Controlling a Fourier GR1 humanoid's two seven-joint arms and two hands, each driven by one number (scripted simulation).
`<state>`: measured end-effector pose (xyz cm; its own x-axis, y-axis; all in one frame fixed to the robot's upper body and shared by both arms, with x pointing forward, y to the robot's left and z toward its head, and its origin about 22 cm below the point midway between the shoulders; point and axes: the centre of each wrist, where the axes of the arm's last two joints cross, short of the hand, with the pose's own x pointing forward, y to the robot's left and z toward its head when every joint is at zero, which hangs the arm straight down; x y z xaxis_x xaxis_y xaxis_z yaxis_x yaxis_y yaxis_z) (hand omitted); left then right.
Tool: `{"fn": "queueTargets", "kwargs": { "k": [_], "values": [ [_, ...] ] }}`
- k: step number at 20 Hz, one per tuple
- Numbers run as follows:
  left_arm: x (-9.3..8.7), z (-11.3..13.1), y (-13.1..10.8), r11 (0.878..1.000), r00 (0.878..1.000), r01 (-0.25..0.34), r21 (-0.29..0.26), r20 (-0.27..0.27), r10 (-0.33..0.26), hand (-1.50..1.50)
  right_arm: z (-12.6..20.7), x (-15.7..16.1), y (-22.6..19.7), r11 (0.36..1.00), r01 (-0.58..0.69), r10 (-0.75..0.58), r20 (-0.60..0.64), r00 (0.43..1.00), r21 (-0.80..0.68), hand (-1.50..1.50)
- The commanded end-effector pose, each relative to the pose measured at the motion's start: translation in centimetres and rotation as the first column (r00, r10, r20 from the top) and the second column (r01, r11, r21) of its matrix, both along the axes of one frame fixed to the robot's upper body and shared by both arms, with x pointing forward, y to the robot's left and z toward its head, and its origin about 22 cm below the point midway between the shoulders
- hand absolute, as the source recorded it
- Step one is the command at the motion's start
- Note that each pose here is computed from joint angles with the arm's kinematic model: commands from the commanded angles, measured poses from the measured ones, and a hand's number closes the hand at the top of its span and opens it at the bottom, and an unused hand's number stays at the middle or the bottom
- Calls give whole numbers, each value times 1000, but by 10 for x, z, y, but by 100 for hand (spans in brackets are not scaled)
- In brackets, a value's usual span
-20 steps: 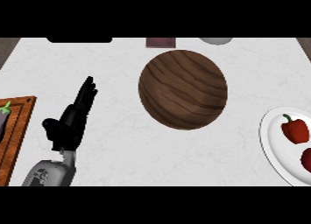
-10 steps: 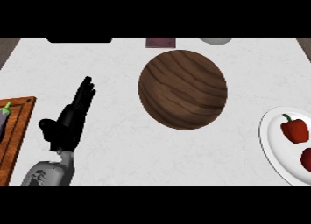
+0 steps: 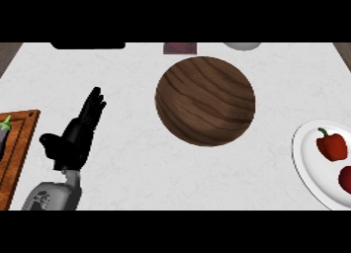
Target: Pick the tomato from the plate and place it in the bowl
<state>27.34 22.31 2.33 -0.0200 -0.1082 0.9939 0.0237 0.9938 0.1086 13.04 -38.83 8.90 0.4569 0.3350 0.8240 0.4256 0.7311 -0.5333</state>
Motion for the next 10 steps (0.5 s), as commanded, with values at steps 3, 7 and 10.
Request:
{"fn": "queueTargets", "kwargs": {
  "k": [3, 7, 10],
  "values": [
    [-10, -5, -10, 1000, 1000, 9, 9, -11, -9, 0, -2, 3, 2, 999, -8, 5, 73, 997, 50, -150],
    [4, 6, -9, 1000, 1000, -13, -3, 5, 13, 0, -5, 0, 1, 997, 7, -15, 90, 996, 82, -150],
    [1, 13, -6, 1000, 1000, 0, -6, 6, 0, 0, -9, 3, -9, 992, 4, -13, 72, 997, 124, -150]
  ]
}}
